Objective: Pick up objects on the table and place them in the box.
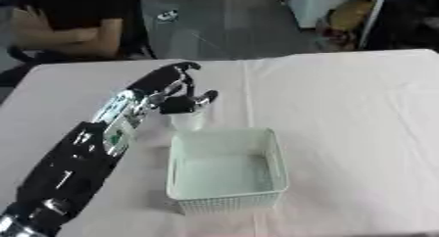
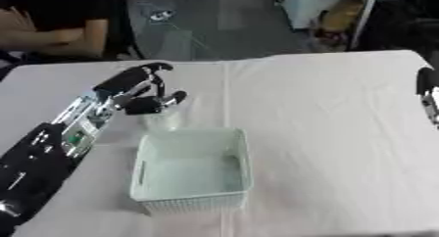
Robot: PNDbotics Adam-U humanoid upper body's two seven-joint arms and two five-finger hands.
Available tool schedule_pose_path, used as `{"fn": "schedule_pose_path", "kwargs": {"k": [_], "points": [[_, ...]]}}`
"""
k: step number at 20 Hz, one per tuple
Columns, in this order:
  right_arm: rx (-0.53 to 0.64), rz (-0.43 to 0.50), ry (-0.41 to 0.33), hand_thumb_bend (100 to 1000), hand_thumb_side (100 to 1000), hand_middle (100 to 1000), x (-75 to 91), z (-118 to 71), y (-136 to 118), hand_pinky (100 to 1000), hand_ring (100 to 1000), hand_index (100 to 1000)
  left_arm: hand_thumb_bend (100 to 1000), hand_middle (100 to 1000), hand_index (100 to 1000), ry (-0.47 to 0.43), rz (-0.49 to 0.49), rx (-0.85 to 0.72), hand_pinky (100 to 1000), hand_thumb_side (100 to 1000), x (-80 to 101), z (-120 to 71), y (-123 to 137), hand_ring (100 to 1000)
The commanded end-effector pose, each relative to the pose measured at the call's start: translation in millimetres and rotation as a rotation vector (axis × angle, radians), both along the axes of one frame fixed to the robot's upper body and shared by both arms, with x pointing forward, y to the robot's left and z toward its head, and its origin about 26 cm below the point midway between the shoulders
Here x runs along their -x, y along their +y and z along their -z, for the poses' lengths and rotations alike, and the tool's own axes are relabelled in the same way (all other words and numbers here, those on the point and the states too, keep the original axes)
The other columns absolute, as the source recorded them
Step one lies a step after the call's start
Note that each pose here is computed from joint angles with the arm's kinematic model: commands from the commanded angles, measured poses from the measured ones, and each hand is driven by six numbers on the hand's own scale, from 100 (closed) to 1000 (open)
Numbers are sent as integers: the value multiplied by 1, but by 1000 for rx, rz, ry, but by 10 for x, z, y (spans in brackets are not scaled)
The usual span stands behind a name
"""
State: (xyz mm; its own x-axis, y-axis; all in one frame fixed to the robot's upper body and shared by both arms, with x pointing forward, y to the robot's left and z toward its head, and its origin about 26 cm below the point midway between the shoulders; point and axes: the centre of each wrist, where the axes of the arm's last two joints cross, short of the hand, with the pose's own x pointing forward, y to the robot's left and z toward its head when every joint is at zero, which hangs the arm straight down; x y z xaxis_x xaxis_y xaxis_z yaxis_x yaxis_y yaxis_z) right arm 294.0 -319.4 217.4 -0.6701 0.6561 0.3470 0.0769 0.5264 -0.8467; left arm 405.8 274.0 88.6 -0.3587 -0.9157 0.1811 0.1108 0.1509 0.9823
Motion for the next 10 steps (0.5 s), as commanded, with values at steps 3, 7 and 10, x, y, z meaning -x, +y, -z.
{"fn": "schedule_pose_path", "kwargs": {"k": [3,7,10], "points": [[14,-12,-40,100,646,906,10,-110,19,891,916,939,918,931,399,-18,-5,-47,1000,1000,-38,-31,17,988],[13,-15,-43,100,646,906,7,-118,25,891,916,939,921,931,400,-10,-11,-59,1000,1000,-47,36,14,989],[12,-17,-46,100,646,906,4,-124,28,891,916,939,923,931,403,-5,-19,-69,1000,1000,-56,84,21,989]]}}
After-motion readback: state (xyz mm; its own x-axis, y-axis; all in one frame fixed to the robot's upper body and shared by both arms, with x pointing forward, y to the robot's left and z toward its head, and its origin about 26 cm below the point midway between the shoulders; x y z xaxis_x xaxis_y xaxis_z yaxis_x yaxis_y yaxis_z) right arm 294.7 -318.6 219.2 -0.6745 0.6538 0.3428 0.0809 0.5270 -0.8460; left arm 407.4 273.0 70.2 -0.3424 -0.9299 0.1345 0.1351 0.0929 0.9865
